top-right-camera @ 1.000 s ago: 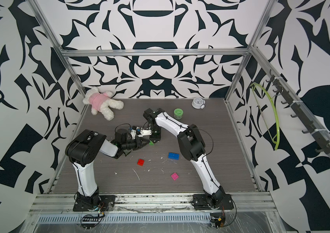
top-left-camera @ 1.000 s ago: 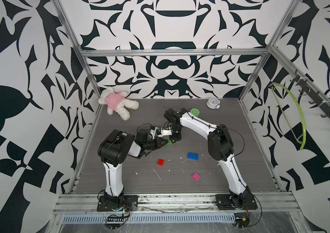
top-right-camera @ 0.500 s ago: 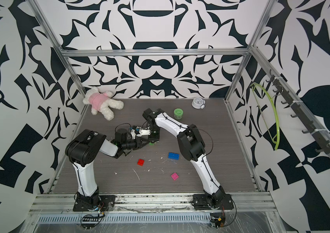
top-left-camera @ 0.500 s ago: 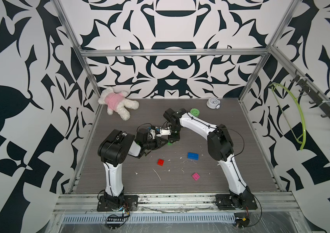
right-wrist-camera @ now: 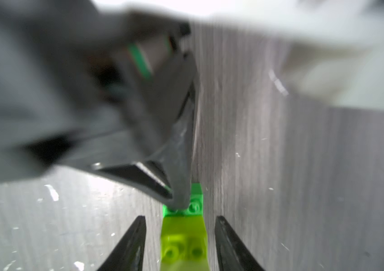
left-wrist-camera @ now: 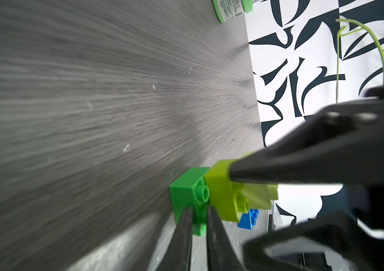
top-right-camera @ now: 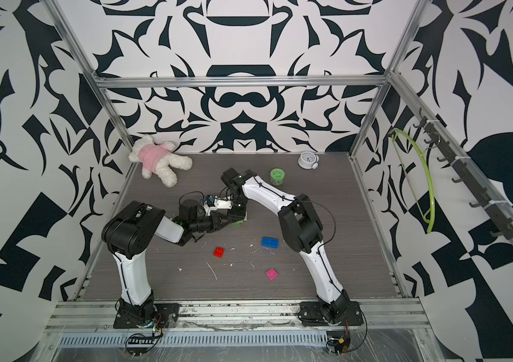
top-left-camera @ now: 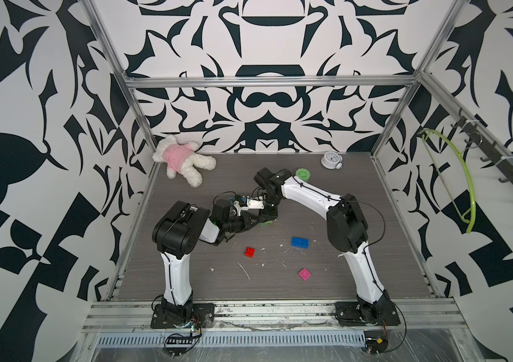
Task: Assemble the letter y with lego
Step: Assemble the lego brick with the lego brick.
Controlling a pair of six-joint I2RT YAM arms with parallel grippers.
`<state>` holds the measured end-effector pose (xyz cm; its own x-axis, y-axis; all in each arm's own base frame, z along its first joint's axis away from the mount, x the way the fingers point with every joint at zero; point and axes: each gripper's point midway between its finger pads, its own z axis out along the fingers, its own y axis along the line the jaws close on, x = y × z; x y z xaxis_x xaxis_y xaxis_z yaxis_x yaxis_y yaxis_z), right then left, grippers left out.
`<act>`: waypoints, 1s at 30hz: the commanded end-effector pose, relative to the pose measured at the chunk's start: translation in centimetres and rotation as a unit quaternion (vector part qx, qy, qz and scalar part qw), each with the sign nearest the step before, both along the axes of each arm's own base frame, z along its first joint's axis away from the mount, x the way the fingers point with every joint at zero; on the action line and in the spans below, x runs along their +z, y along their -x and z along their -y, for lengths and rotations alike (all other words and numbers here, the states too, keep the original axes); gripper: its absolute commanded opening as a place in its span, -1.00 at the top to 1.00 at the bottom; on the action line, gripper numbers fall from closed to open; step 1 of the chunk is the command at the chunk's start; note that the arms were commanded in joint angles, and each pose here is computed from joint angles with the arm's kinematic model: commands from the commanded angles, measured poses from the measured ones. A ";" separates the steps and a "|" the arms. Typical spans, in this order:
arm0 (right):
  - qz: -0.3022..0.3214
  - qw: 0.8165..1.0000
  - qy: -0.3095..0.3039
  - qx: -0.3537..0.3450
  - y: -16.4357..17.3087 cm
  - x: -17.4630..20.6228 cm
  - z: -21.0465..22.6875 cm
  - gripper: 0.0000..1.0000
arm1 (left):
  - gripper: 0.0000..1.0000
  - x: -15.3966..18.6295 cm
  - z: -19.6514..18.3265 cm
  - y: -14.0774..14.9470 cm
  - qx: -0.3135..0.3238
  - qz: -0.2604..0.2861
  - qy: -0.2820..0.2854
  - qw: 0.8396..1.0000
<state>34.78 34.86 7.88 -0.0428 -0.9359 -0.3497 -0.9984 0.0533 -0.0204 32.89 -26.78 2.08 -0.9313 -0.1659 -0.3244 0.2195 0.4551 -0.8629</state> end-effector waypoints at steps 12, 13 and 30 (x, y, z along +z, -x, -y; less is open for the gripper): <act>-0.102 0.827 -0.258 -0.488 -5.9 10.0 7.4 0.00 | 0.69 -12.1 -5.7 7.4 0.049 -0.216 -0.180 0.958; -0.128 0.804 -0.261 -0.518 -5.7 9.5 8.1 -0.01 | 0.69 -12.1 -5.7 7.4 0.049 -0.216 -0.180 0.958; -0.306 0.715 -0.247 -0.578 -2.0 2.7 6.8 -0.01 | 0.69 -12.1 -5.7 7.3 0.048 -0.213 -0.180 0.959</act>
<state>36.87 27.25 9.64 -0.9734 0.0653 -0.2196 -0.1008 0.7385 0.6667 32.91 -26.79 2.10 -0.9300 -0.1618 -0.3301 0.2258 0.4571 -0.8603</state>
